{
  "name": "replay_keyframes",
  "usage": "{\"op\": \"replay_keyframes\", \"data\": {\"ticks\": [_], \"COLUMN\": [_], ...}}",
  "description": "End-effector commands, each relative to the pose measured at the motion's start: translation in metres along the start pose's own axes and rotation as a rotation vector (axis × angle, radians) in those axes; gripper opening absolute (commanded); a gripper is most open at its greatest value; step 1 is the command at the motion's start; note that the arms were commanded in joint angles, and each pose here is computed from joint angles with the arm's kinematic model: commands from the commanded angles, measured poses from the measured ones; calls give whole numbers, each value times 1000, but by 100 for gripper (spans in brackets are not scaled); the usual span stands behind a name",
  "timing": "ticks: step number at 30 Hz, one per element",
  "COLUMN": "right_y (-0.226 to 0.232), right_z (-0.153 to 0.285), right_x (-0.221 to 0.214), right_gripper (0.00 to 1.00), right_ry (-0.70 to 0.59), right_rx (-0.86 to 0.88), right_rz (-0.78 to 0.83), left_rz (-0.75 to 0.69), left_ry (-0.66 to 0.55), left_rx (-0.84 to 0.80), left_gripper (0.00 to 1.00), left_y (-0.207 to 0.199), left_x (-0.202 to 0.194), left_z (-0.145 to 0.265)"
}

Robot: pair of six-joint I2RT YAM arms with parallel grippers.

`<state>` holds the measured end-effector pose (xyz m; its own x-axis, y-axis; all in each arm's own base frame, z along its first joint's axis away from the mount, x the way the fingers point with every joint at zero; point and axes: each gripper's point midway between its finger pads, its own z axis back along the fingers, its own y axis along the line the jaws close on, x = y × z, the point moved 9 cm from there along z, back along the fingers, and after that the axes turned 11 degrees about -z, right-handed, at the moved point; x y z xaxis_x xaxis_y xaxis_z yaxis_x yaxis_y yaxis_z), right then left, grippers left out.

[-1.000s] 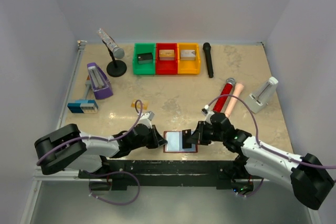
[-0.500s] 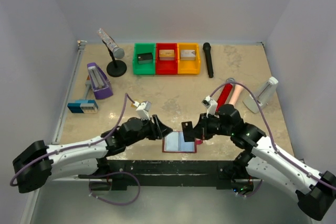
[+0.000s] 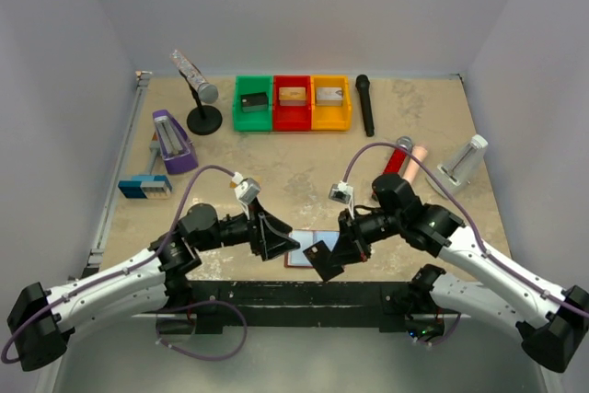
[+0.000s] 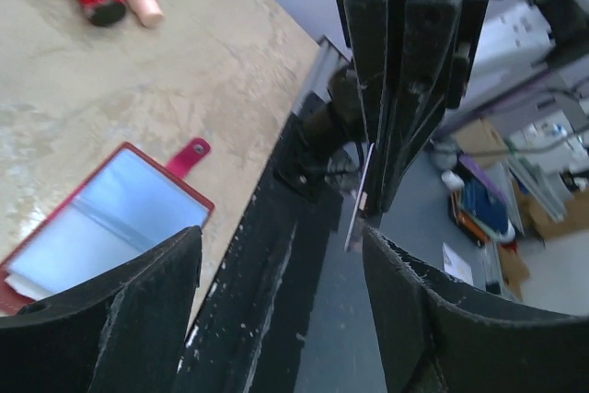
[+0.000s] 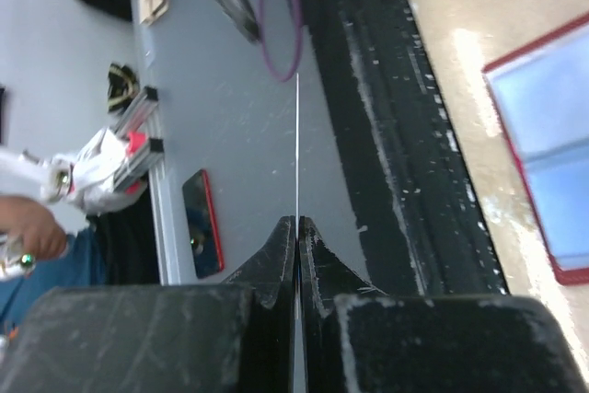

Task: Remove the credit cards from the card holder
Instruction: Place the credit card at the center of the board.

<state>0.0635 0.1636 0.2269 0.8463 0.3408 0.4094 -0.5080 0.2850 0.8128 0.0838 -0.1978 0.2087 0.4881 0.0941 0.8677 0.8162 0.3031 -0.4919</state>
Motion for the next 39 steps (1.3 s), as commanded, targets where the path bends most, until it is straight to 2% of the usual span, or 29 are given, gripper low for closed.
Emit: {"op": "replay_keyframes", "data": {"ticks": [1,7,12,20,25,28,34,36,39], "right_y": [26,32,33,33,34,34,34,35,35], "right_z": [1,-6,-7,-8,-9,-9,-9,-9,-9], "right_x": [2,4,5,6,8,9,10,11,11], "right_gripper": [0,0,0,0,0,0,0,0,0], "right_ry": [94,131,135,138,139,141,144,141,145], "right_rx": [126,102,103,100,100,98,91,85,83], "right_rz": [108,116,118,121,123,124,128,128,127], "left_rz": [-102,-92,-84,-73,-60,-51,-30,-30,-26], "left_ry": [63,68,77,91,125,143,170,172,176], "left_rx": [-272,-340,-385,-447,-462,-482,-507,-511,-518], "left_gripper": [72,68,61,64,58,52,35,25,4], "left_y": [-23,-29,-33,-38,-39,-41,-42,-42,-42], "left_x": [13,17,18,19,15,13,11,11,11], "left_z": [-3,-7,-7,-8,-13,-17,-21,-21,-22]}}
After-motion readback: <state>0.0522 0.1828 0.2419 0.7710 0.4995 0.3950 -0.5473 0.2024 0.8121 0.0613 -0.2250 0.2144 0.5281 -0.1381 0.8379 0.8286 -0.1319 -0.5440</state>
